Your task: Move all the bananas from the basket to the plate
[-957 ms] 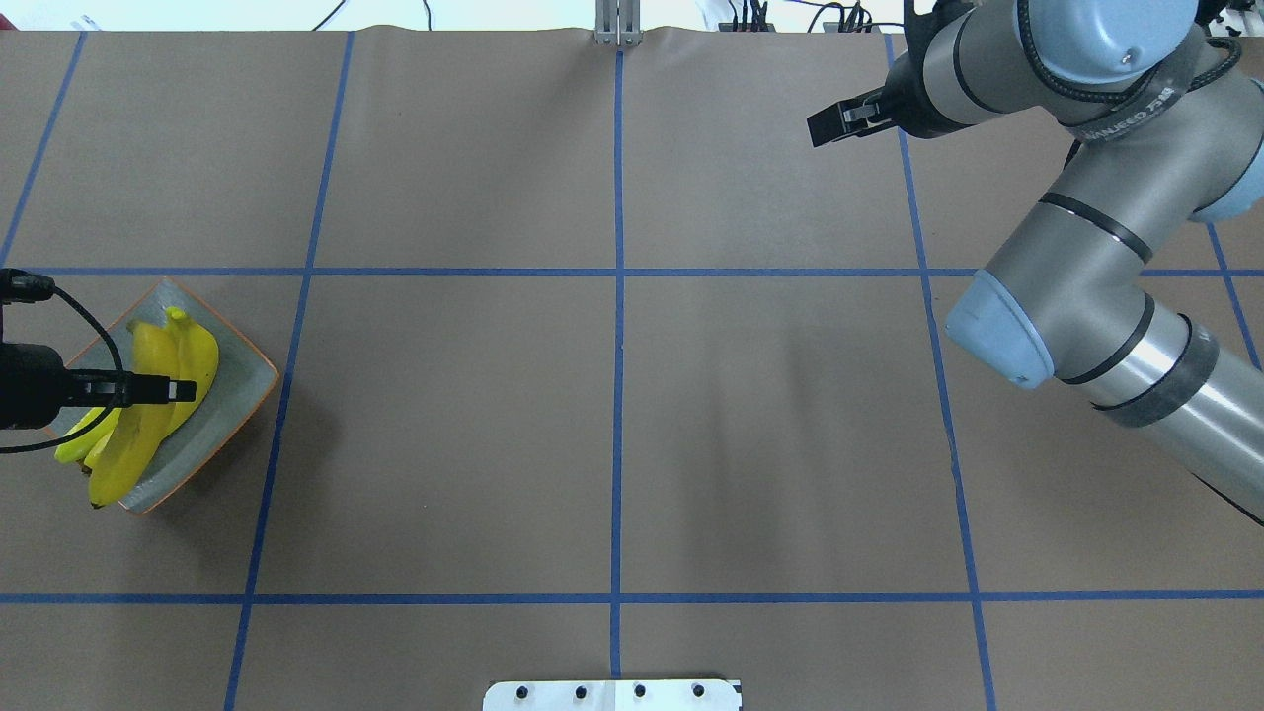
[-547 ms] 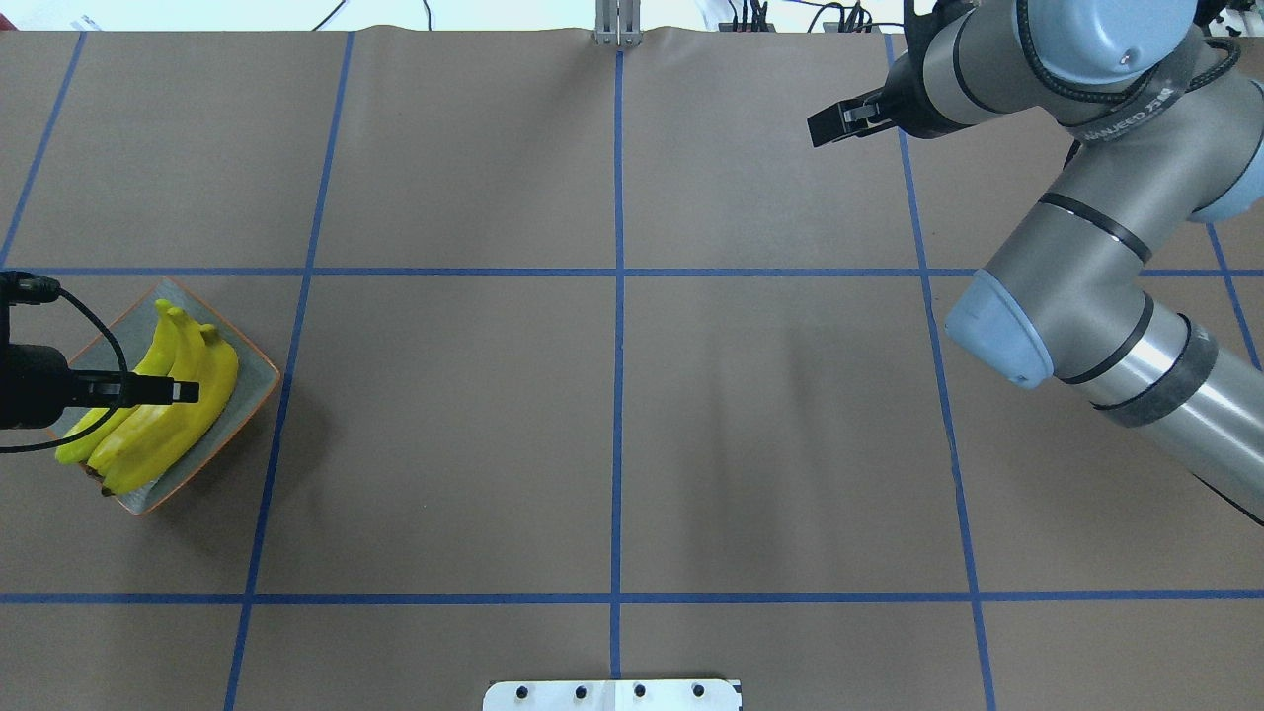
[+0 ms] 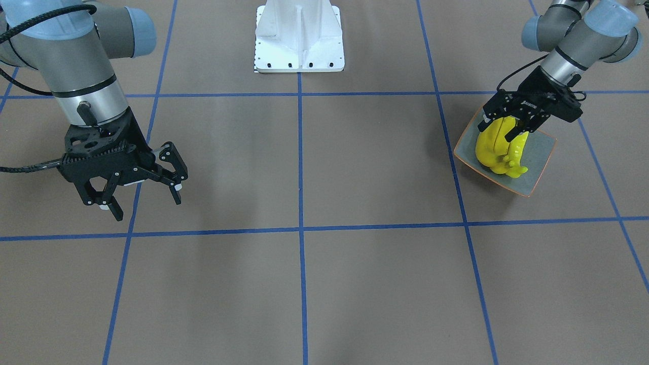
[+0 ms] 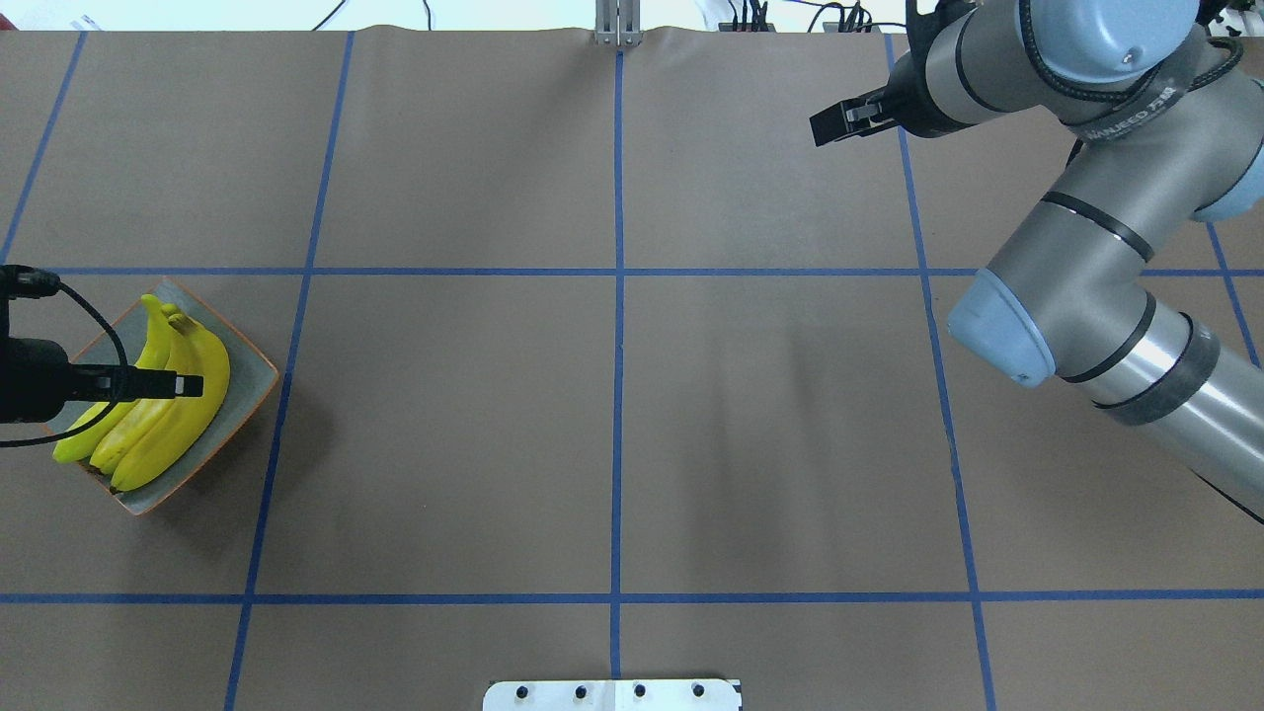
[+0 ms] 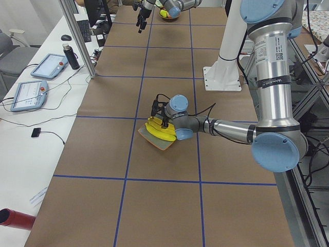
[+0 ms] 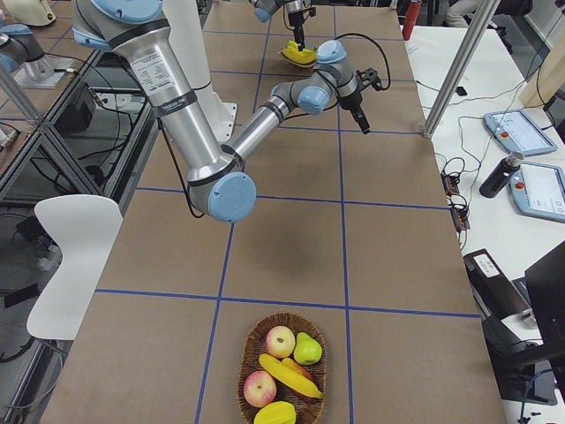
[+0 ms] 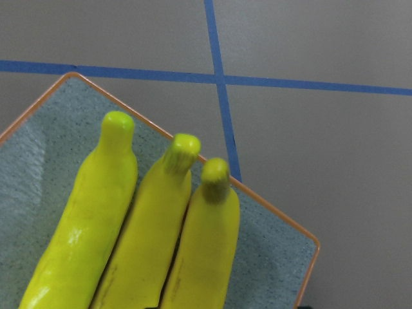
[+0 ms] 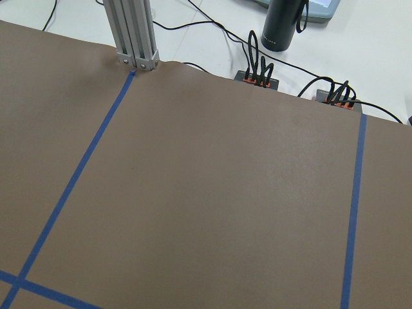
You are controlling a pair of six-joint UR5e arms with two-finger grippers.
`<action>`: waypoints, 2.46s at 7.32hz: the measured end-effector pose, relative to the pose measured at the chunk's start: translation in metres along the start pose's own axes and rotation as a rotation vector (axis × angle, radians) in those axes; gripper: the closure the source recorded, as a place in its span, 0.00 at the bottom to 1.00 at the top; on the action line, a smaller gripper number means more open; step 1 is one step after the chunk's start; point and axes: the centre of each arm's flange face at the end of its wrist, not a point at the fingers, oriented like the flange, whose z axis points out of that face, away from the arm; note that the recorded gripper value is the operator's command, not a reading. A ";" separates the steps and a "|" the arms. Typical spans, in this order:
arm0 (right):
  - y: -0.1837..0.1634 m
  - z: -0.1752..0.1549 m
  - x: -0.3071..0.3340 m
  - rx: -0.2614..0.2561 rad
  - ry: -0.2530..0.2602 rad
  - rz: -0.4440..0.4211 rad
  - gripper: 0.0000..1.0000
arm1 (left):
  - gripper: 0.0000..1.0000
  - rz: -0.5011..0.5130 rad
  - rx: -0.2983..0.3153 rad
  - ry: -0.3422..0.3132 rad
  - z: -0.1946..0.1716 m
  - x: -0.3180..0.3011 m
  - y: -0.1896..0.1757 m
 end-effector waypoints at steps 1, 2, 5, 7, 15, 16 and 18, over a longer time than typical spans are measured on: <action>0.001 -0.001 0.014 -0.010 0.004 0.001 0.00 | 0.01 -0.004 0.005 0.020 -0.009 0.003 -0.011; 0.006 -0.003 0.042 -0.031 0.012 -0.018 0.00 | 0.01 -0.011 0.006 0.043 -0.020 0.004 -0.025; 0.046 -0.032 0.201 -0.137 0.038 -0.101 0.00 | 0.01 -0.013 0.013 0.076 -0.026 0.008 -0.051; 0.101 -0.069 0.324 -0.200 0.062 0.027 0.00 | 0.01 -0.015 0.015 0.073 -0.014 0.006 -0.063; 0.357 -0.079 0.621 -0.229 0.187 0.545 0.01 | 0.01 0.000 0.029 0.091 -0.006 0.018 -0.076; 0.372 -0.073 0.628 -0.218 0.186 0.609 0.01 | 0.01 0.003 0.031 0.094 -0.006 0.020 -0.077; 0.381 -0.068 0.637 -0.188 0.233 0.706 0.01 | 0.01 0.006 0.034 0.098 -0.006 0.023 -0.079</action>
